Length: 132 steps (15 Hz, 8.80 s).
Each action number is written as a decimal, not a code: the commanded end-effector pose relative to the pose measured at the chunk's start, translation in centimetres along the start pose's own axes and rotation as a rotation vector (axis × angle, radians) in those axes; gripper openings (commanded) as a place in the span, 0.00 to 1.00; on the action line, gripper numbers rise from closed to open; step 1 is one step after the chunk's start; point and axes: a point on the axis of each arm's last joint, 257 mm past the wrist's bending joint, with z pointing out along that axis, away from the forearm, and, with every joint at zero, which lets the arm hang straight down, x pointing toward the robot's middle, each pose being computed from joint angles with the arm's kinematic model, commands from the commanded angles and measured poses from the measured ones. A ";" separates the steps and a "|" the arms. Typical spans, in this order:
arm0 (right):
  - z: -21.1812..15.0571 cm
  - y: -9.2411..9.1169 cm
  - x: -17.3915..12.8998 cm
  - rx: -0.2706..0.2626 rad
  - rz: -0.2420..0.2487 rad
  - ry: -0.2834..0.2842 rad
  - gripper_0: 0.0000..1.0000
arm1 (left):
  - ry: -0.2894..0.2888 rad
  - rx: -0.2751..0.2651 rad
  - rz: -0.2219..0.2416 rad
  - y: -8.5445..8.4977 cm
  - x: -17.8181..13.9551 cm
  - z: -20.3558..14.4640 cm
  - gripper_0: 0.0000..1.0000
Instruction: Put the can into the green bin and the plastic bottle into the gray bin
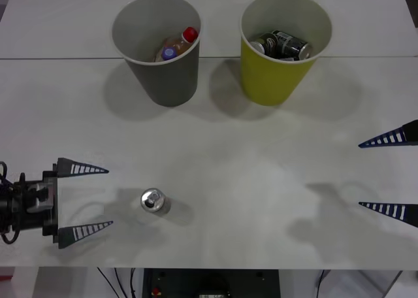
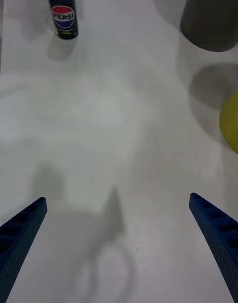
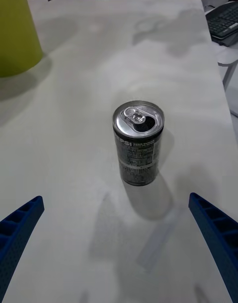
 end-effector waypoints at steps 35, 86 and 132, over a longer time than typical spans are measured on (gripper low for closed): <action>0.0 0.0 0.0 0.000 0.000 0.000 1.00 | -0.184 -0.142 -0.136 -1.7 -0.6 12.7 0.00; 0.0 0.0 0.0 0.000 0.000 0.000 1.00 | 0.339 -0.262 -0.295 27.3 -34.7 16.9 0.01; 0.0 0.0 0.0 0.000 0.000 0.000 1.00 | 0.233 0.009 -0.252 27.4 -28.1 10.6 1.00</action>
